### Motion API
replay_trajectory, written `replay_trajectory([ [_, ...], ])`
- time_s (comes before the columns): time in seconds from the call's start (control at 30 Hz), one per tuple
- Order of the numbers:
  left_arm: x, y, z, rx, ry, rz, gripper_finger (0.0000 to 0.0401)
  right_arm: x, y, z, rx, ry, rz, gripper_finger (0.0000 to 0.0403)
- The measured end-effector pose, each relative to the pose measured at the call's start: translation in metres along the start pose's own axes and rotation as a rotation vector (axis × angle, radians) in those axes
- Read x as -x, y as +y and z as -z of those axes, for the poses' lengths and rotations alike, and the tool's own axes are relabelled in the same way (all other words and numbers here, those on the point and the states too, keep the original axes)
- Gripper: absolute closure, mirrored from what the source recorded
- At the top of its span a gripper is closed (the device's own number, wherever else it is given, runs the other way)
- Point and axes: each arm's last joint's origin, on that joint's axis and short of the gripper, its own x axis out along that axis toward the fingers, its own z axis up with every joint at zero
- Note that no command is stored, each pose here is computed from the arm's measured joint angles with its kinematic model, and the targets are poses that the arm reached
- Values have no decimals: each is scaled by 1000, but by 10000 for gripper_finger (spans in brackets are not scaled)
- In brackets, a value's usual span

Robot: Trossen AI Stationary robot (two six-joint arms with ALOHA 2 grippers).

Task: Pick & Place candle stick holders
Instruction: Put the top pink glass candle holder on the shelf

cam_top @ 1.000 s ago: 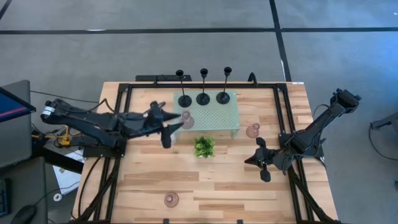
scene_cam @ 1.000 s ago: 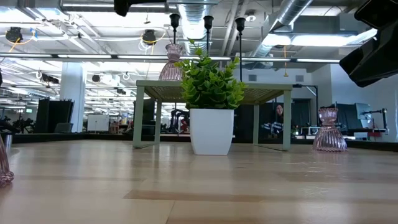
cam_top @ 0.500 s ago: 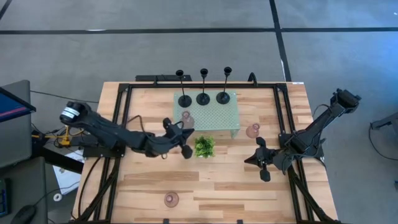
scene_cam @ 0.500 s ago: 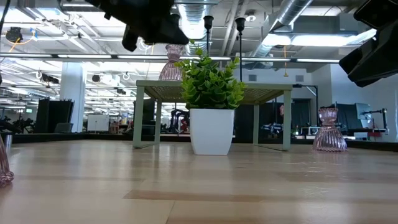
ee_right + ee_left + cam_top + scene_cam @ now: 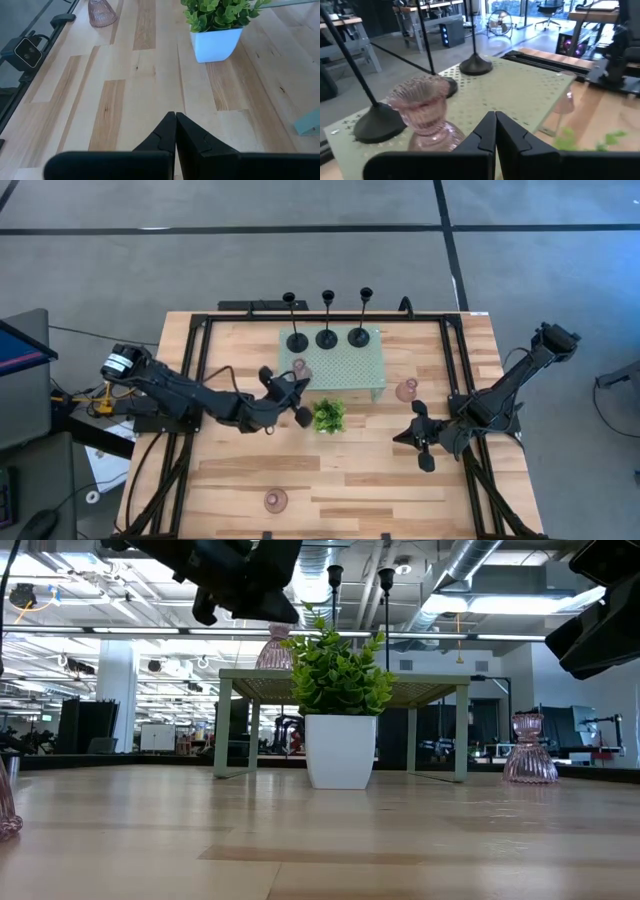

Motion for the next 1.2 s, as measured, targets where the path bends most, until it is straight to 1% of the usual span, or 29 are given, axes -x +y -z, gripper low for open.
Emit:
replay_trajectory([
  [0.1, -4, 2, -1, 3, 2, 4, 396, 0, 0, 0, 0, 0, 0, 403],
  [0.2, -3, -1, 0, 28, 20, 87, 397, 0, 0, 0, 0, 0, 0, 403],
  [0.3, 9, -9, 2, 19, 29, 141, 398, 0, 0, 0, 0, 0, 0, 403],
  [0.37, 20, -14, 4, 4, 23, 121, 398, 0, 0, 0, 1, 1, -2, 403],
  [0.5, 41, -20, 6, -11, -23, -5, 399, 0, 0, 0, 2, 1, -2, 403],
  [0.63, 48, -19, 6, -17, -46, -85, 399, 0, 0, 1, 7, 8, 2, 403],
  [0.93, 18, -3, 3, -15, -53, -219, 399, 0, 0, 1, 8, 11, 3, 403],
  [1.13, -2, 7, 1, 31, -22, -154, 399, 0, 0, 1, 8, 12, 2, 403],
  [1.2, -11, 10, 3, 40, -12, -151, 399, 0, 0, 1, 9, 12, 2, 403],
])
